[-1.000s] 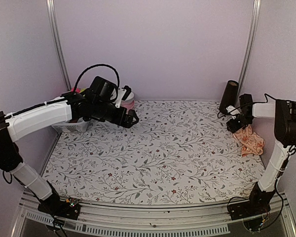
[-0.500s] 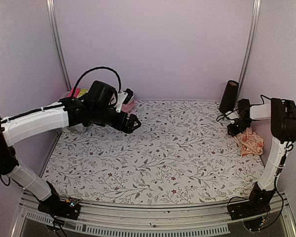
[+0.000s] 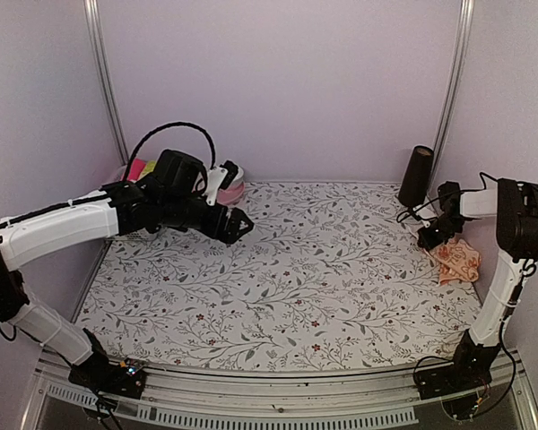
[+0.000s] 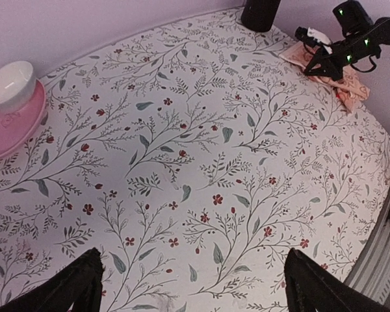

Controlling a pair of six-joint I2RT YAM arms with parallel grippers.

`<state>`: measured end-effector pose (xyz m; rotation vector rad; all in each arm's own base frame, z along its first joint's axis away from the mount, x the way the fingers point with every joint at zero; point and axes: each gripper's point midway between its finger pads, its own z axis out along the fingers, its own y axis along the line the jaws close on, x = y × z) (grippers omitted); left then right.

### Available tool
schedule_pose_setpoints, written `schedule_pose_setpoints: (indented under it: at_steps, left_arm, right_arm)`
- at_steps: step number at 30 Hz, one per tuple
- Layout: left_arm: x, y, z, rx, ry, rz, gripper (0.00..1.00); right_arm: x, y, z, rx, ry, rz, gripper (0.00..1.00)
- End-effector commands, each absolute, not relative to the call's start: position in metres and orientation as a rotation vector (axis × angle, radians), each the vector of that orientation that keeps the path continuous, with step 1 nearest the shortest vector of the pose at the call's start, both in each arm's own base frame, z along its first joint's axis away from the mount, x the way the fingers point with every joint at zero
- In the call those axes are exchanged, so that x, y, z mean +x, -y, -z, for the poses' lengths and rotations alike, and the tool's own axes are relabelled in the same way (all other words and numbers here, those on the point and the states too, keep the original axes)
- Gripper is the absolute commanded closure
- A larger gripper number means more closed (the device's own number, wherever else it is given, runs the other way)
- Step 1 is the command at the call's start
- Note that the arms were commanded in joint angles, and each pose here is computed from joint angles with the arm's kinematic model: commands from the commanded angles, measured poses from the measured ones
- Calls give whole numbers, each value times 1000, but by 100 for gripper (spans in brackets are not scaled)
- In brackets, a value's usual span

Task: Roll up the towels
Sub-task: Pick up the towel from the corner of the board, then pass from the right arm to the left

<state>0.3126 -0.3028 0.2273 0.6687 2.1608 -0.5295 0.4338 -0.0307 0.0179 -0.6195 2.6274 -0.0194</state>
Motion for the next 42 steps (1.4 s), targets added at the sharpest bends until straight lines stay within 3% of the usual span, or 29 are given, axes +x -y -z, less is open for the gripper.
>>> schedule_pose_setpoints:
  at_steps: [1,8,14,27,35,39,42]
  left_arm:
    - [314,301,-249,705,-2045,536,3]
    - [310,291,-265,743,-1855,481,3]
    - [290,320,-267,918,-1756,570,3]
    - [261,398,-177,1266,-1552,536,3]
    - [266,429,-129,1373,-1504,346,3]
    - [268,433,-126,1330,-1471,314,7]
    - [267,437,-124,1311,-1448,307,17]
  right_arm:
    - [429,-64,-72,-930,-2438,-237,98]
    - [369,-240,-130,-1559,-2058,-529,98]
    - [338,-295,-151,-1711,-1874,-726,97]
    - [304,-298,-110,-1780,-1905,-841,97]
    - [304,-297,-107,-1775,-1918,-852,97]
    - [304,-298,-106,-1771,-1925,-855,97]
    - [305,-298,-106,-1768,-1928,-855,97]
